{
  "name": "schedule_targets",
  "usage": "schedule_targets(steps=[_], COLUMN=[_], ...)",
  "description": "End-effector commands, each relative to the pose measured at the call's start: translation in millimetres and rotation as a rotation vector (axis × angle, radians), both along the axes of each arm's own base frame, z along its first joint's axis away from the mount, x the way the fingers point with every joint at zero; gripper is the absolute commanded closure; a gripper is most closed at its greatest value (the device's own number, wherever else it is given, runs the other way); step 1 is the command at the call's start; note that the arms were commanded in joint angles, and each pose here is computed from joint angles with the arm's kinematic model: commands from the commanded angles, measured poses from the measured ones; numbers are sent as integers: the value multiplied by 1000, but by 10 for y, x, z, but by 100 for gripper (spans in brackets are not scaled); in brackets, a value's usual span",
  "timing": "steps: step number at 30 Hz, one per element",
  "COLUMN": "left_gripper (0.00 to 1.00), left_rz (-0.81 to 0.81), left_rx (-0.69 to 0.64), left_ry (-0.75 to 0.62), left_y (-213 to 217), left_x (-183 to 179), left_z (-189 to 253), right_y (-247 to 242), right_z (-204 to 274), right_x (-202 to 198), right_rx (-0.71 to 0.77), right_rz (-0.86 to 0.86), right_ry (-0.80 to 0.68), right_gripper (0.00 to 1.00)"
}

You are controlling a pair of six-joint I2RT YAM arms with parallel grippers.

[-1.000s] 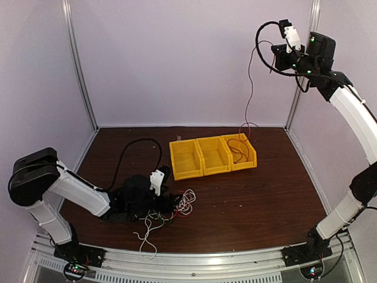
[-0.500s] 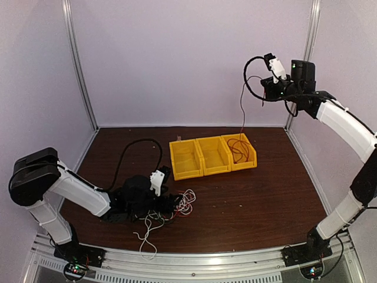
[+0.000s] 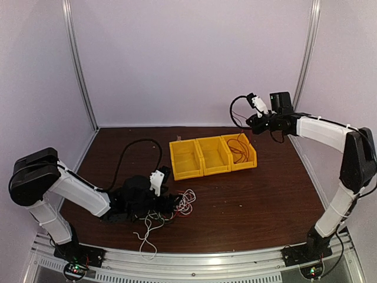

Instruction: Untangle the cables

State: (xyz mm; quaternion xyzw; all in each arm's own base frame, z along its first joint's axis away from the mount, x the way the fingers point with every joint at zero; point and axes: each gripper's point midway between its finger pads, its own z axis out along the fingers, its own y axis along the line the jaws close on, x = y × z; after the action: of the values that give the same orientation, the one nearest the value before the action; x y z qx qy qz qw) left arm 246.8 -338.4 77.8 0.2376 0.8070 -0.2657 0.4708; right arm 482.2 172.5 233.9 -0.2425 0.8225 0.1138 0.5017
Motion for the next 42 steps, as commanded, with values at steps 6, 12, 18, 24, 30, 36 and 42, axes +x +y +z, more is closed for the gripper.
schedule_targets(steps=[6, 12, 18, 24, 30, 36, 42], left_gripper=[26, 26, 26, 26, 26, 26, 26], left_rz=[7, 3, -12, -16, -12, 5, 8], left_rx=[-33, -33, -37, -30, -28, -22, -16], left_ry=[-16, -15, -14, -17, -11, -10, -3], left_y=[-27, -63, -130, -136, -110, -25, -13], left_x=[4, 19, 28, 29, 20, -2, -8], left_z=[38, 15, 23, 42, 48, 49, 13], right_y=[133, 88, 74, 6, 104, 165, 186], right_z=[230, 534, 374, 43, -211, -430, -507], right_x=[-182, -589, -945, -962, -715, -408, -115], right_rx=[98, 115, 115, 62, 83, 76, 67], right_rz=[64, 102, 139, 116, 124, 116, 97], right_ry=[-24, -48, 26, 82, 121, 118, 77], right_gripper=[100, 100, 100, 100, 100, 100, 100])
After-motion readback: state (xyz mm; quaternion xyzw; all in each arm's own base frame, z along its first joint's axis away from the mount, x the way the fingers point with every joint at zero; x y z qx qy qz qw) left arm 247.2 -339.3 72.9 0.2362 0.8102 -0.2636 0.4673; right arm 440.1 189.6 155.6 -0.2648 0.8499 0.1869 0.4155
